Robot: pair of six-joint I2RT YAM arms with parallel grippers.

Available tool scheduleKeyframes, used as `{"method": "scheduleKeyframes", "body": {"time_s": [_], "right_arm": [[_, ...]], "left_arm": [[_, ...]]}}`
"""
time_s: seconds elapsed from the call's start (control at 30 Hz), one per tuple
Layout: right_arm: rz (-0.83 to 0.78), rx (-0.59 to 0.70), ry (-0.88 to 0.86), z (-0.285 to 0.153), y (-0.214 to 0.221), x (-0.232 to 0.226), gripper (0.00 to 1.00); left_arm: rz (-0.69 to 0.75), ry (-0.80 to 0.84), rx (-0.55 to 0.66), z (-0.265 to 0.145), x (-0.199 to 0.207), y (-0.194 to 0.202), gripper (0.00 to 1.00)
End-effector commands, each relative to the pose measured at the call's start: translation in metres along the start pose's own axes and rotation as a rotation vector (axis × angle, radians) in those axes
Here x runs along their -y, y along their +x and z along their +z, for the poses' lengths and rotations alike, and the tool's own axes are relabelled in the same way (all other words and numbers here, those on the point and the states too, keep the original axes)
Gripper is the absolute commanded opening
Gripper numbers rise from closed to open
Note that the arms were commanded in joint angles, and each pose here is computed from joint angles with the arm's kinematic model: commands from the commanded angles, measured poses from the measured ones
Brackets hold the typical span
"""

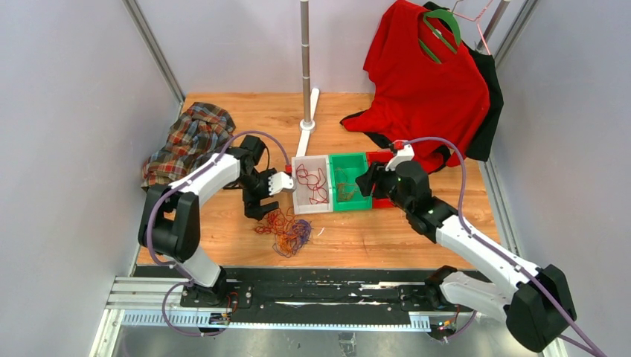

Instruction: Untangle the cables

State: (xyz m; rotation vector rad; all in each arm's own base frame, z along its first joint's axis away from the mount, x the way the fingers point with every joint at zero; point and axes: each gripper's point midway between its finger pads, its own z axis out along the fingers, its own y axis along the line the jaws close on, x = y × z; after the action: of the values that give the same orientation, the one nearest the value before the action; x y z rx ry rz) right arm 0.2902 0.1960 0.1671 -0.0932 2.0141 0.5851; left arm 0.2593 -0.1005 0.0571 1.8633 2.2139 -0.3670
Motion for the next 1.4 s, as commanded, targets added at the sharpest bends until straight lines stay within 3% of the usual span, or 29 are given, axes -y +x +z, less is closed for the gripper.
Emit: {"method": "scheduleKeyframes", "body": {"time_s": [0.0, 0.27, 0.43, 0.57, 0.7, 0.9, 1.03, 1.13, 1.37], "right_arm": [[-0.022, 0.019, -0.067, -0.011, -0.006, -0.014, 0.55], [-0.047, 0.044, -0.074, -0.028, -0.013, -0.014, 0.53], [-0.060, 0.115, -0.078, -0.035, -0.024, -0.013, 0.52], [-0.060, 0.114, -0.088, -0.035, -0.024, -0.015, 0.51], [-0.050, 0.095, -0.118, -0.029, -0.020, -0.021, 0.49], [-0.029, 0.104, -0.158, -0.022, -0.025, -0.031, 0.50], [-0.039, 0.129, -0.238, -0.023, -0.032, -0.050, 0.60], [-0.127, 0.199, -0.316, -0.027, -0.036, -0.081, 0.69], [-0.227, 0.287, -0.569, -0.041, -0.033, -0.168, 0.71]], "left_arm": [[0.084, 0.024, 0.084, 0.011, -0.006, -0.014, 0.90], [0.145, 0.064, 0.100, 0.031, 0.005, -0.007, 0.79], [0.160, 0.035, 0.039, 0.026, 0.005, 0.006, 0.48], [0.182, -0.013, 0.058, 0.009, 0.008, 0.001, 0.17], [0.182, -0.098, 0.076, -0.013, 0.002, -0.007, 0.03], [0.092, -0.121, 0.187, -0.041, 0.005, -0.034, 0.01], [0.012, -0.113, 0.266, -0.072, 0.013, -0.057, 0.01], [-0.027, -0.109, 0.350, -0.109, 0.024, -0.080, 0.01], [-0.023, -0.062, 0.538, -0.164, 0.073, -0.114, 0.00]]}}
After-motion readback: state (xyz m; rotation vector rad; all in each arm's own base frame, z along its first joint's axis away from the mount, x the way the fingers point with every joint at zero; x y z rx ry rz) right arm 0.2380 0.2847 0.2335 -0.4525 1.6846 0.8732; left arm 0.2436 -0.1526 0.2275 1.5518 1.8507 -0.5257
